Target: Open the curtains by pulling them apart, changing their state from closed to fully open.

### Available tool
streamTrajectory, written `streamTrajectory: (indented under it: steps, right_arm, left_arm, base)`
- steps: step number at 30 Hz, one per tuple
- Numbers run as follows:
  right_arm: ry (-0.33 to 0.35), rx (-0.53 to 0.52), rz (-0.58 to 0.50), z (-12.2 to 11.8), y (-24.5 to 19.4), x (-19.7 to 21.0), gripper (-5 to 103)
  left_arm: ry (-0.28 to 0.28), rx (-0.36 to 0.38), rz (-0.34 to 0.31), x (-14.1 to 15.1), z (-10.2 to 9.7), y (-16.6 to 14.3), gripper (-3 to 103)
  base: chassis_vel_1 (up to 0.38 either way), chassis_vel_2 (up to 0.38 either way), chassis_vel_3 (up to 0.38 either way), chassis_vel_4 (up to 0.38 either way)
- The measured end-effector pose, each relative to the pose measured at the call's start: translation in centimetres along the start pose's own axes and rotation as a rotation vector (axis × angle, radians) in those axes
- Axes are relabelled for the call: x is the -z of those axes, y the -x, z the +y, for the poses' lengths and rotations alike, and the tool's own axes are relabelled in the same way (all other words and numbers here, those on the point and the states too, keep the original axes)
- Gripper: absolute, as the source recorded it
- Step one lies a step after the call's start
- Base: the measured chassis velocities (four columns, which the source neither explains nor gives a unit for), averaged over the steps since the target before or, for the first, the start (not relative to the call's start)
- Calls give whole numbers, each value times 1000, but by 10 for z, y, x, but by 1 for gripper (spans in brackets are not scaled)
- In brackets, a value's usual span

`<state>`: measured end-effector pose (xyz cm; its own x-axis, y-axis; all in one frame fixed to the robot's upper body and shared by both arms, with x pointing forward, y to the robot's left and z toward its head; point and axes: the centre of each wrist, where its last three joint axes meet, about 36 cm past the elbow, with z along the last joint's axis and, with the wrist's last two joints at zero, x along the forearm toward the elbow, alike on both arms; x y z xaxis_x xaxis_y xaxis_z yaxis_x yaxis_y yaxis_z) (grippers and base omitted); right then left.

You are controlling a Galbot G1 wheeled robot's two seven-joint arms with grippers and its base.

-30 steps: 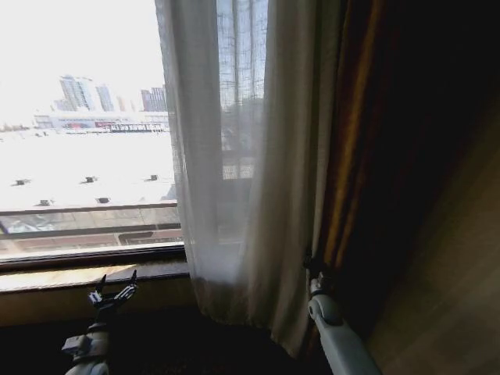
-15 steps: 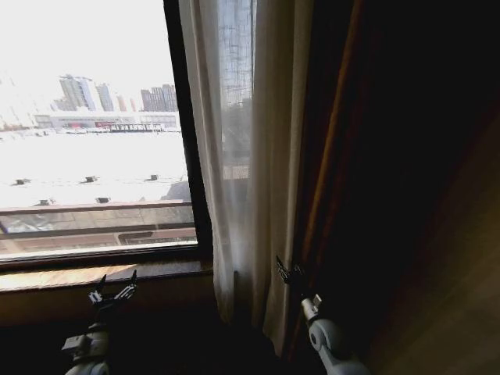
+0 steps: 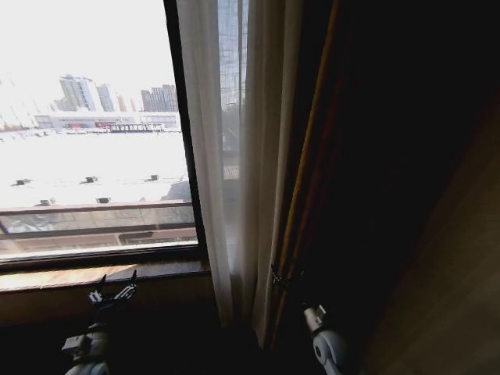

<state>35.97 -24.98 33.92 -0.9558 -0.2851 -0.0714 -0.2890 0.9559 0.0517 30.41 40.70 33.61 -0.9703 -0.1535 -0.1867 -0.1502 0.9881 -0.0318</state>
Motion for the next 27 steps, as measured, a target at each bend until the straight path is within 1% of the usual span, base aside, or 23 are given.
streamTrajectory:
  steps: [6, 18, 21, 24, 27]
  right_arm:
    - [-10, 16, -1, -2, -5, 0, 100]
    - [-21, 24, -18, -6, -7, 5, 100]
    - [15, 27, -57, -3, -4, 2, 100]
    - [31, 24, -87, -1, 1, -1, 100]
    - [32, 24, -102, -1, 6, -5, 100]
  left_arm:
    - [0, 0, 0, 0, 0, 0, 100]
    - [0, 0, 0, 0, 0, 0, 100]
    - [0, 0, 0, 0, 0, 0, 100]
    - [0, 0, 0, 0, 0, 0, 100]
    - [0, 0, 0, 0, 0, 0, 100]
  base:
    - [146, 138, -136, -149]
    - [263, 277, -258, -278]
    - [325, 324, -352, -304]
    - [324, 322, -323, -316]
    - [272, 246, -235, -231]
